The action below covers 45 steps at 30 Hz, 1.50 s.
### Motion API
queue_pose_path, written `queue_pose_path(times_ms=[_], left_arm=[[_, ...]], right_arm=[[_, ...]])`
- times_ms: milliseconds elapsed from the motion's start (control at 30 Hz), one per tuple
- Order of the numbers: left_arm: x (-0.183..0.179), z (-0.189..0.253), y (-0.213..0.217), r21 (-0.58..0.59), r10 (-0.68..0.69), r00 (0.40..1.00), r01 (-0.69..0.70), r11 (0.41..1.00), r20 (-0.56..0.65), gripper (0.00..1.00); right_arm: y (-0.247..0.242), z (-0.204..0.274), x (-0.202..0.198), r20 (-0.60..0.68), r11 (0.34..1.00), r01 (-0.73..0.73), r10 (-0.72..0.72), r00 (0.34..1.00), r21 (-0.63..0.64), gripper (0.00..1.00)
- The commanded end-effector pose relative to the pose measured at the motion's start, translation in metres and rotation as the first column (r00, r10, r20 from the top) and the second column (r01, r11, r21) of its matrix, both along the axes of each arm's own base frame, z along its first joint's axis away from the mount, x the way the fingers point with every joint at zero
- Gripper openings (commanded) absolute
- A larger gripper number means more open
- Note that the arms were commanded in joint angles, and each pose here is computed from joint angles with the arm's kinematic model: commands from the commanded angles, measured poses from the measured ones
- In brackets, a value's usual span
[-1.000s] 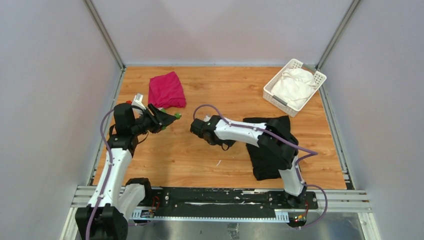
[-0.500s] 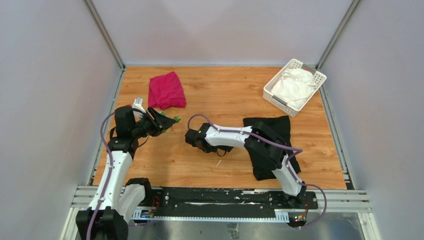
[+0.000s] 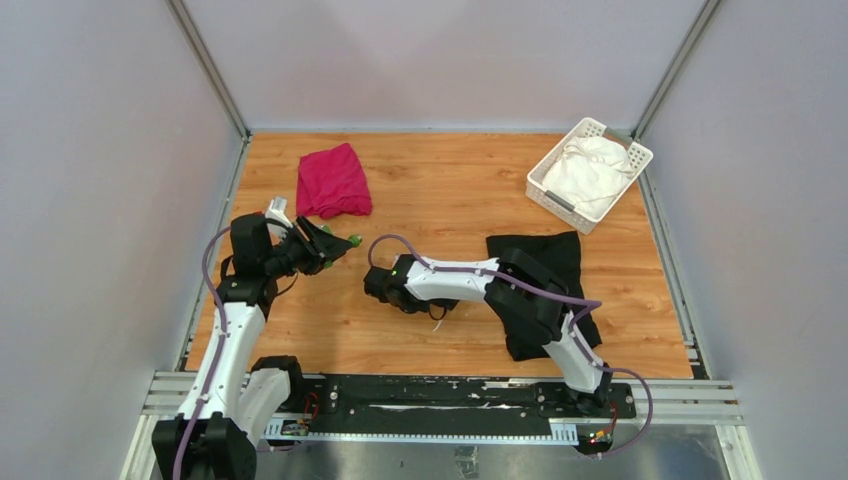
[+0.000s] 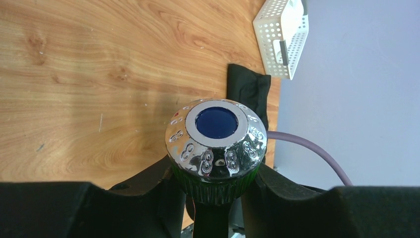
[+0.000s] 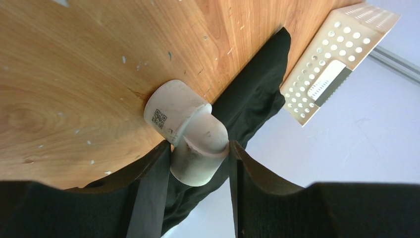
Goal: Install the water faucets
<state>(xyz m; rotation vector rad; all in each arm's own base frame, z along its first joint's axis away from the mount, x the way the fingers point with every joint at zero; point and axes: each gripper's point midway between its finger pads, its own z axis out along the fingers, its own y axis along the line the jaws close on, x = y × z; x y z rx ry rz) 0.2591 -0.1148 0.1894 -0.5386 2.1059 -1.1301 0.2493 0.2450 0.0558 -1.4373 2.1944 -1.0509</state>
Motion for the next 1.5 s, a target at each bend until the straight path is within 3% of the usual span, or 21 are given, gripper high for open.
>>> queue_pose_path(times_ms=[0,133,400,533,667,800,967,1267,1467], left_arm=[[-0.003,0.002,-0.001,-0.008,-0.013,1.000,0.014,1.000,0.019,0.00],[-0.003,0.002,-0.002,-0.003,-0.021,1.000,0.021,1.000,0.015,0.00],[-0.003,0.003,-0.002,-0.003,-0.022,1.000,0.022,1.000,0.020,0.00],[-0.003,0.005,-0.002,-0.002,-0.024,0.999,0.024,1.000,0.028,0.00],[-0.005,0.003,-0.004,0.035,-0.071,0.997,0.070,0.997,0.029,0.00],[-0.015,-0.009,0.001,0.204,-0.159,0.986,0.165,0.965,-0.043,0.00],[-0.016,-0.009,-0.002,0.190,-0.165,0.986,0.169,0.967,-0.036,0.00],[-0.015,-0.009,-0.004,0.167,-0.167,0.985,0.171,0.971,-0.034,0.00],[-0.015,-0.007,-0.005,0.168,-0.169,0.985,0.171,0.971,-0.027,0.00]], right_arm=[[0.018,0.002,-0.010,-0.019,0.991,0.007,-0.005,1.000,0.135,0.43],[0.025,0.010,-0.010,-0.014,0.979,0.006,-0.003,1.000,0.204,0.58],[0.031,0.025,-0.011,-0.006,0.963,0.003,-0.001,1.000,0.268,0.76],[0.040,0.042,-0.017,-0.042,0.919,-0.008,0.027,0.999,0.393,0.83],[0.043,0.057,-0.034,-0.202,0.827,-0.024,0.165,0.965,0.561,0.83],[0.029,0.074,-0.042,-0.294,0.732,0.008,0.264,0.919,0.682,0.83],[0.011,0.072,-0.038,-0.400,0.679,0.113,0.283,0.872,0.726,0.85],[0.015,0.040,-0.010,-0.413,0.756,0.060,0.288,0.864,0.652,0.88],[0.021,0.019,0.003,-0.459,0.744,0.101,0.294,0.838,0.660,0.85]])
